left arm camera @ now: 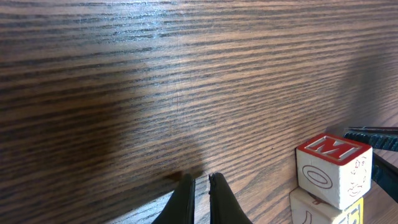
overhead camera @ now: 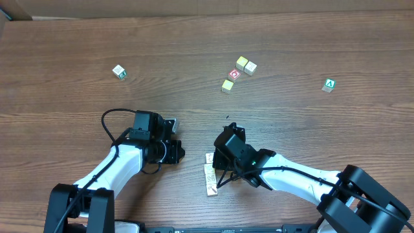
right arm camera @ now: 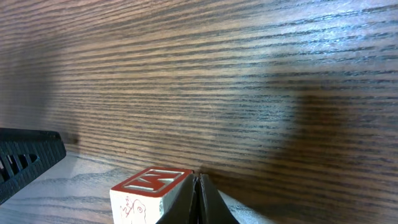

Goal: Flip 4 blocks
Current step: 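Open both grippers and back them away from the row ends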

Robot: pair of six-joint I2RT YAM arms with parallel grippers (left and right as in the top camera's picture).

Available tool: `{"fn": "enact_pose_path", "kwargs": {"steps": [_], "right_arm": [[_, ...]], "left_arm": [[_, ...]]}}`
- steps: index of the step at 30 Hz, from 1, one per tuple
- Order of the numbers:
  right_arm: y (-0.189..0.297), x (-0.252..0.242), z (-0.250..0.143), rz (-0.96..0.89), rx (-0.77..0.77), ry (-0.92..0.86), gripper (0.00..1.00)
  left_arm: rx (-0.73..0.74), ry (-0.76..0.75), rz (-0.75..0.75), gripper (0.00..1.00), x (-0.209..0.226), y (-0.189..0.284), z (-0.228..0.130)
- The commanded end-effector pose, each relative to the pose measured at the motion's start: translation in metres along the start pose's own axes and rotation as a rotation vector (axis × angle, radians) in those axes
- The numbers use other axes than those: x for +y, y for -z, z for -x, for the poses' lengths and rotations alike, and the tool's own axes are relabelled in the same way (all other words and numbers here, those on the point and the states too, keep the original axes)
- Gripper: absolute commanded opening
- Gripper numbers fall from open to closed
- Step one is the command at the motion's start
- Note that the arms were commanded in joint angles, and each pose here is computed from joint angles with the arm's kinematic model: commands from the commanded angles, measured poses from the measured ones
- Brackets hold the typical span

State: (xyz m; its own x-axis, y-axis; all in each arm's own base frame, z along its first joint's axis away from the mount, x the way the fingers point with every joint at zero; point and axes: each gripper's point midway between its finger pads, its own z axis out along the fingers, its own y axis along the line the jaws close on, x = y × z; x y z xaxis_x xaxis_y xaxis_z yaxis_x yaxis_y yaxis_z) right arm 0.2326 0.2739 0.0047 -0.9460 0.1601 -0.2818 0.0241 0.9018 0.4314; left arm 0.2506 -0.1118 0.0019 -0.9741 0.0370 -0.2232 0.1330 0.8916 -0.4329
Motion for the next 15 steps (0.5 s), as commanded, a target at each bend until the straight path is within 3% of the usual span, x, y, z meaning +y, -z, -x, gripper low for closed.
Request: {"fn": "enact_pose_path", "kwargs": {"steps": [1, 15], "right_arm": [[0.0003, 0.0109, 0.0009, 0.030, 0.007, 0.016, 0.04], [0.0004, 0.0143, -0.0041, 0.039, 0.020, 0.018, 0.04]], "left_arm": [[0.002, 0.015, -0.013, 0.04, -0.0008, -0.0009, 0.0011], [0.001, 0.014, -0.013, 0.04, -0.0008, -0.0009, 0.0013]]}}
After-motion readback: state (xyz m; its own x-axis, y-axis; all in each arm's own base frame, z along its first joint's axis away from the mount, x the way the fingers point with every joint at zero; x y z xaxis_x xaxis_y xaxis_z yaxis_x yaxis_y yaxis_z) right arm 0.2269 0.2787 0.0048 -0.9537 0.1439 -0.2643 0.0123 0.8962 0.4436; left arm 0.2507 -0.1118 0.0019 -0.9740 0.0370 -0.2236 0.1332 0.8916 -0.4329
